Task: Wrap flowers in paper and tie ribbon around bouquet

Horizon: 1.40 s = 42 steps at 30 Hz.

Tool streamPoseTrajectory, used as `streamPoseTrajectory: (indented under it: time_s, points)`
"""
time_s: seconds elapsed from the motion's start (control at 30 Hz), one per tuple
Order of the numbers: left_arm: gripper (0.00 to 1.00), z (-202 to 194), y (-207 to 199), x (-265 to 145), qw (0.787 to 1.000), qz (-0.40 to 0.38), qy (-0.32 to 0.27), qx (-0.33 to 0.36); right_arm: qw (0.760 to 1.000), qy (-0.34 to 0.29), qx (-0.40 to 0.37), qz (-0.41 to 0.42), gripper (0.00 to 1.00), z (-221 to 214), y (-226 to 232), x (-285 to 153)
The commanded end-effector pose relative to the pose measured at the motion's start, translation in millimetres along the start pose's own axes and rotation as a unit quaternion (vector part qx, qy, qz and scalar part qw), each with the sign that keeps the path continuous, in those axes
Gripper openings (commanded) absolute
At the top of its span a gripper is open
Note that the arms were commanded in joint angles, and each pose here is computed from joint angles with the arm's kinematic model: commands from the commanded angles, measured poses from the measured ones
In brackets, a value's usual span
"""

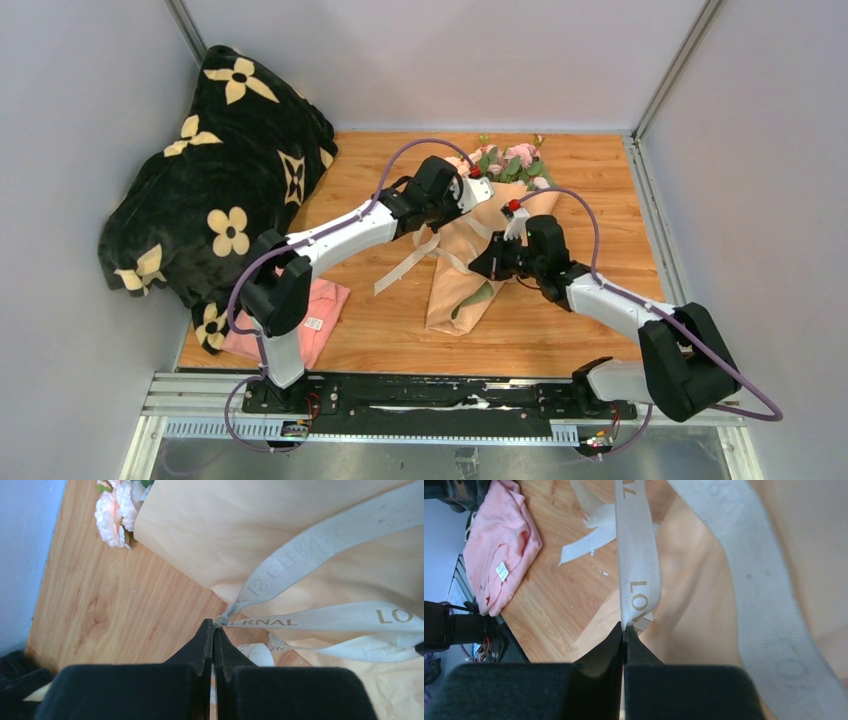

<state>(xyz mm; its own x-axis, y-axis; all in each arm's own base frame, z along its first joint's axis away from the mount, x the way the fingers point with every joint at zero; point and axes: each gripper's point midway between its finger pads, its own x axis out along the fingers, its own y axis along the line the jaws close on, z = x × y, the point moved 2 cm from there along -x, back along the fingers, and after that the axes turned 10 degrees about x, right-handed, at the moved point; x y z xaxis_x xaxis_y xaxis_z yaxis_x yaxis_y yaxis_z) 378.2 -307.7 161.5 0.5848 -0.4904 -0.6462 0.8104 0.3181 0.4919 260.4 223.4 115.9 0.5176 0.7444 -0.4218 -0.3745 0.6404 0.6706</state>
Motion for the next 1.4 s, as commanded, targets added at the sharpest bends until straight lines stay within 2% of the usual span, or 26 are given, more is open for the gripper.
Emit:
streamPoseTrajectory:
  time_s: [0.0,0.07,0.13,0.27,0.4,0.47,0.53,0.57,0.63,0.67,0.77,0.9,1.03,1.13,1.2,1.37]
  points:
    - [0.03,11,12,-10,0.999,0.032,-0.017,0.004,0.997,0.069,0.034,-0.026,0.00,-24,-15,-21]
    - [0.13,9,-5,-10,1.000,-0.010,-0.017,-0.005,0.996,0.068,0.044,-0.031,0.00,-25,-21,-23]
    - [0.31,8,-29,-15,0.997,-0.070,-0.013,-0.005,0.996,0.071,0.053,-0.030,0.00,-26,-24,-25]
    - [0.57,18,-56,-41,0.986,-0.163,-0.032,0.006,0.994,0.077,0.063,-0.040,0.00,-28,-31,-28]
    - [0.74,25,-55,-76,0.978,-0.200,-0.057,0.024,0.993,0.086,0.067,-0.051,0.00,-33,-39,-30]
    - [0.76,7,-37,-77,0.983,-0.179,-0.045,0.014,0.992,0.088,0.069,-0.053,0.00,-35,-41,-31]
    - [0.73,-24,-12,-58,0.989,-0.144,-0.006,-0.013,0.992,0.087,0.069,-0.054,0.00,-36,-42,-31]
    - [0.67,-41,1,-45,0.991,-0.129,0.022,-0.031,0.992,0.089,0.070,-0.054,0.00,-36,-42,-31]
    - [0.61,-72,11,-22,0.985,-0.135,0.084,-0.060,0.992,0.090,0.069,-0.053,0.00,-37,-42,-31]
    - [0.61,-79,13,-12,0.983,-0.143,0.096,-0.067,0.992,0.091,0.069,-0.051,0.00,-37,-41,-31]
    - [0.62,-90,10,16,0.980,-0.153,0.104,-0.072,0.992,0.092,0.068,-0.053,0.00,-38,-42,-32]
    - [0.62,-86,9,39,0.979,-0.164,0.087,-0.086,0.992,0.093,0.067,-0.059,0.00,-41,-45,-32]
    - [0.61,-90,-3,44,0.973,-0.193,0.090,-0.093,0.992,0.091,0.064,-0.062,0.00,-41,-46,-33]
    - [0.57,-104,-14,50,0.967,-0.204,0.116,-0.098,0.992,0.091,0.063,-0.064,0.00,-42,-47,-34]
    - [0.49,-110,-20,53,0.964,-0.211,0.128,-0.100,0.992,0.091,0.062,-0.062,0.00,-41,-46,-33]
    - [0.04,-111,-31,48,0.957,-0.240,0.127,-0.105,0.992,0.089,0.060,-0.064,0.00,-38,-44,-34]
